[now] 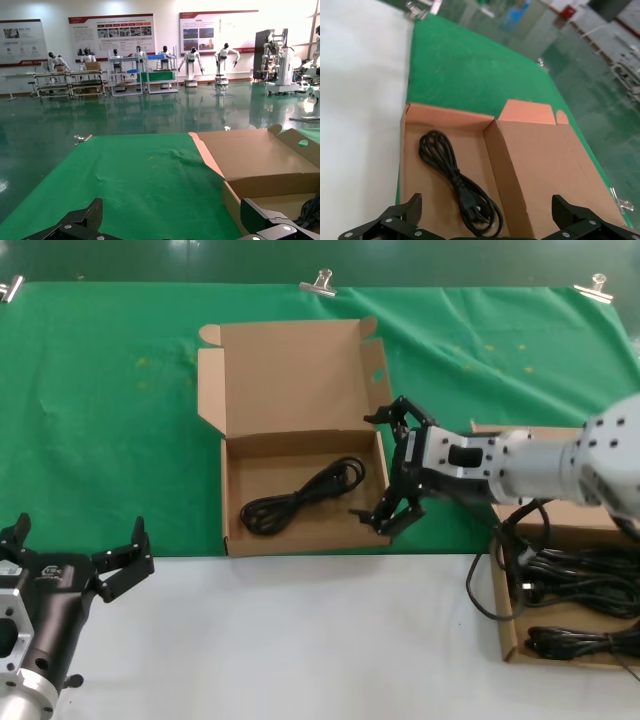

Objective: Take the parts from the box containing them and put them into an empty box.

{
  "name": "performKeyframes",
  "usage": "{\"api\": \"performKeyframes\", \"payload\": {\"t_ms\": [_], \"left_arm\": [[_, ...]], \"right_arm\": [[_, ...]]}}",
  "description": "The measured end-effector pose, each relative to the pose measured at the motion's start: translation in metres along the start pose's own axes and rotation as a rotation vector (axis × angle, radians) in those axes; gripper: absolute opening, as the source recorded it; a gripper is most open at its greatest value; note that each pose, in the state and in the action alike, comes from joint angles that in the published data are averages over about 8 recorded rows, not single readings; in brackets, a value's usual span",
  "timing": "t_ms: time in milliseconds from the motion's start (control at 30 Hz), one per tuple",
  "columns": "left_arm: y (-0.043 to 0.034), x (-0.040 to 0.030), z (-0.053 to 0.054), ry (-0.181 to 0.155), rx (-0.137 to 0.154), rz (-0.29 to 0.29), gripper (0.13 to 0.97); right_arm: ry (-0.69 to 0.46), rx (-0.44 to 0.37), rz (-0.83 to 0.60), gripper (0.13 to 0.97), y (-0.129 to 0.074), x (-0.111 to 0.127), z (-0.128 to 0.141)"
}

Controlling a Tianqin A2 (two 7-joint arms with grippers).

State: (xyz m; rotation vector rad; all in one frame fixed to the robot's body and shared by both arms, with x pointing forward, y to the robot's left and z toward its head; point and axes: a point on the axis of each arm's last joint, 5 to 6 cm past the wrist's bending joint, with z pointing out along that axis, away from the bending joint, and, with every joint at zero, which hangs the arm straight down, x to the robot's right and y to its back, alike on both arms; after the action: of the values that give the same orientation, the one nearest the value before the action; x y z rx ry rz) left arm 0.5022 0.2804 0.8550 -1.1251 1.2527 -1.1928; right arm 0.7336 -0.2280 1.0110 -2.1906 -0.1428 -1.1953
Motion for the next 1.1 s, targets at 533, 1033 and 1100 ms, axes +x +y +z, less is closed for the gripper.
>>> {"api": "performKeyframes", "payload": {"t_ms": [533, 1033, 1100], "left_arm": [[0.0000, 0.0000, 0.000, 0.000, 0.000, 0.000, 0.966], [0.0000, 0.0000, 0.000, 0.000, 0.000, 0.000, 0.966], [0.0000, 0.0000, 0.000, 0.000, 0.000, 0.000, 0.966]], "right_arm": [[0.179, 0.078, 0.254, 0.955, 0.010, -0.070, -0.002], [0.356, 0.103, 0.510, 0.966, 0.020, -0.132, -0.025], [0.381, 0.103, 0.544, 0.966, 0.021, -0.140, -0.029]]}}
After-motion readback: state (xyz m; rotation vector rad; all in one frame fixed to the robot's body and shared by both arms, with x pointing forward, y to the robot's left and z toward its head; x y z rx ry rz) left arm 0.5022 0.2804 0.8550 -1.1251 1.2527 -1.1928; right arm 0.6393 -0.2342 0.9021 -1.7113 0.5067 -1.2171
